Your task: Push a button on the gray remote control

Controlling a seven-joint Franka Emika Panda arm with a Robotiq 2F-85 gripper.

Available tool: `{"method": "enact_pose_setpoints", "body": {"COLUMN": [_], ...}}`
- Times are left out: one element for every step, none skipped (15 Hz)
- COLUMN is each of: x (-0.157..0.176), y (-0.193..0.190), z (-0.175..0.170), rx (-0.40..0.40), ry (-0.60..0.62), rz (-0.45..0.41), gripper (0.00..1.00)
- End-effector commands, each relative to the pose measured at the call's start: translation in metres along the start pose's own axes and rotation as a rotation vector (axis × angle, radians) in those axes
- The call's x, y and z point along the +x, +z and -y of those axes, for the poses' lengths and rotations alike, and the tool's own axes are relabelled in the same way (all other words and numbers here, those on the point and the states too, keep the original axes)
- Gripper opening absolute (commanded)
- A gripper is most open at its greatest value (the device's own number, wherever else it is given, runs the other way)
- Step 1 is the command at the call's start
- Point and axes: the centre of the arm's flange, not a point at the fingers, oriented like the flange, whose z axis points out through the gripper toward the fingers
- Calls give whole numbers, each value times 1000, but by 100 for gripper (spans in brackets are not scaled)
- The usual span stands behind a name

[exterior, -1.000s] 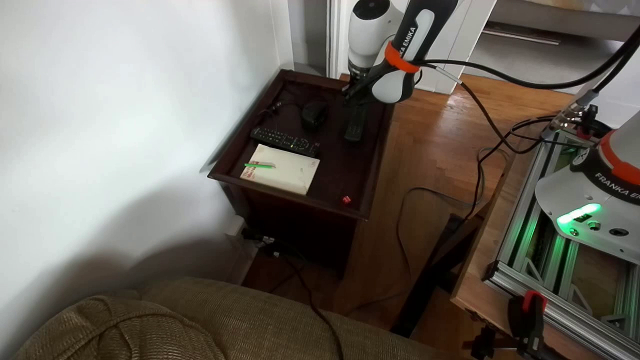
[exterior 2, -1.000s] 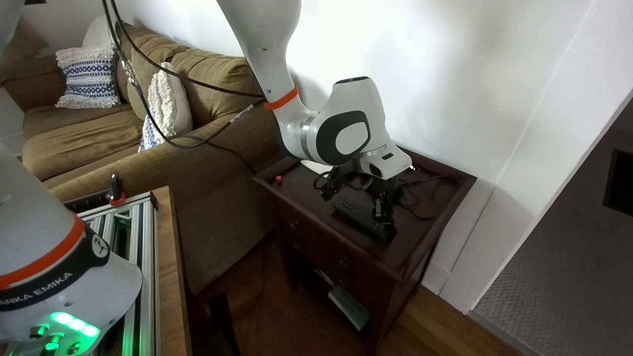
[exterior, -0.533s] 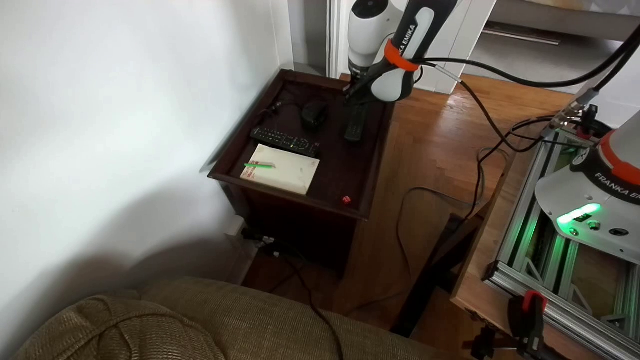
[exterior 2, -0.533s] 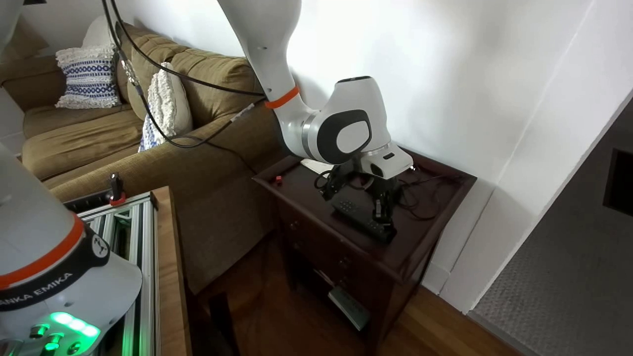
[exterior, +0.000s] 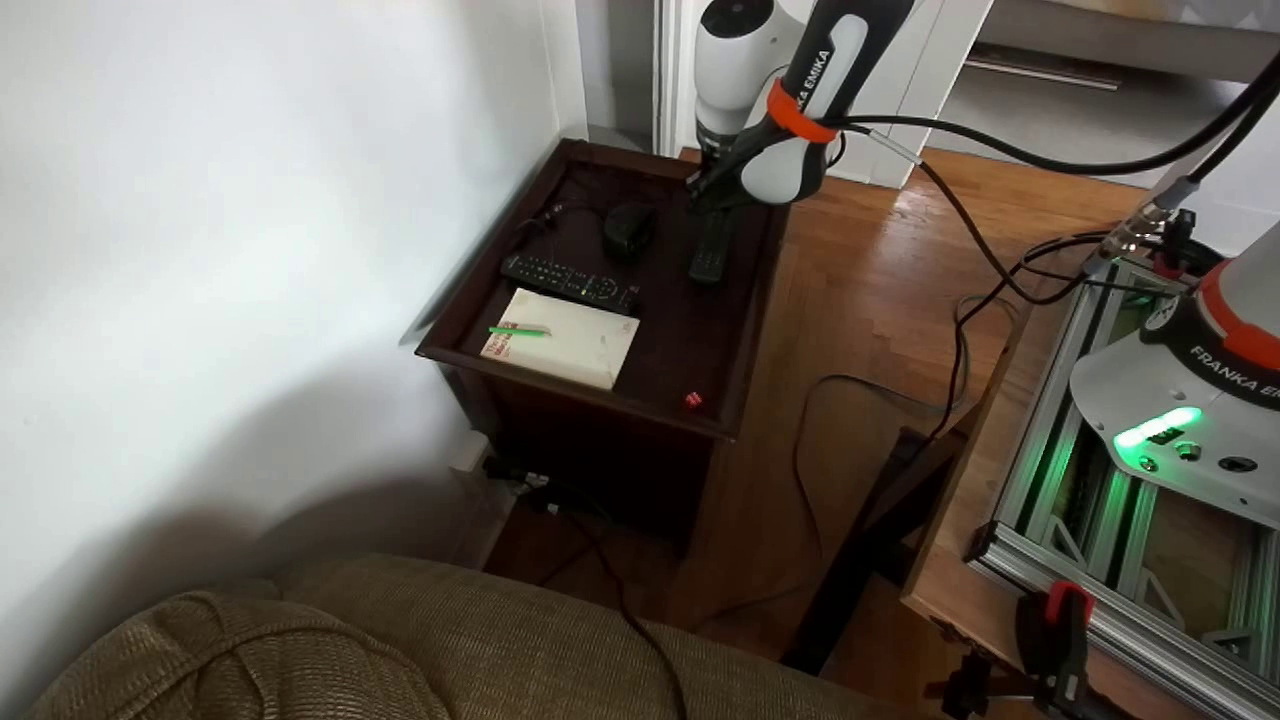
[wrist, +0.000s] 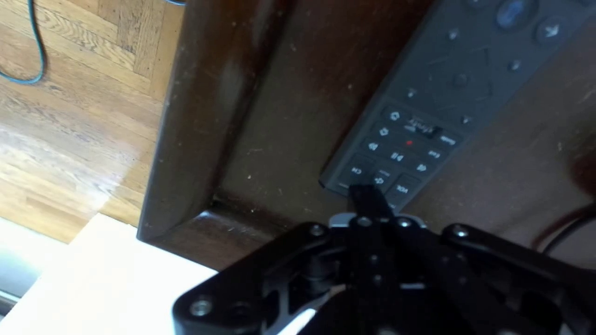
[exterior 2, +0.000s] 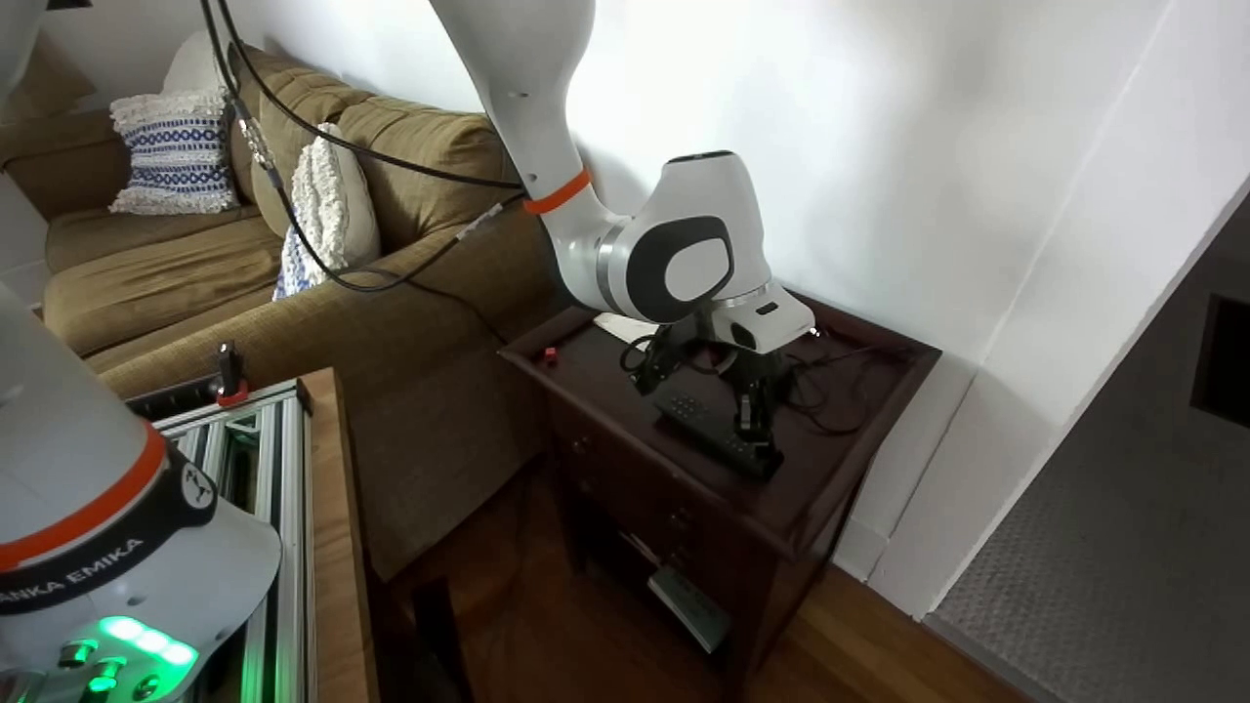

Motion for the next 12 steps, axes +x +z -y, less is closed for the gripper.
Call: {"method": "enact_pose_setpoints", "body": {"x": [1, 1, 1, 0, 0, -1, -1, -1, -2, -2, -3, -3], "y": [-1, -1, 0, 0, 0, 1, 1, 1, 2, 3, 3, 4], "z": [1, 1, 1, 2, 2, 3, 4, 4, 5, 5, 5, 5], "rx": [-6, -7, -9, -9, -9, -10, -10, -11, -11, -14, -15, -17], "ry": [8, 7, 6, 6, 6, 6, 5, 3, 2, 1, 0, -1], "rz": [19, 18, 19, 21, 20, 20, 20, 20, 21, 20, 20, 19], "gripper": [0, 0, 0, 0, 0, 0, 0, 0, 0, 0, 0, 0]}}
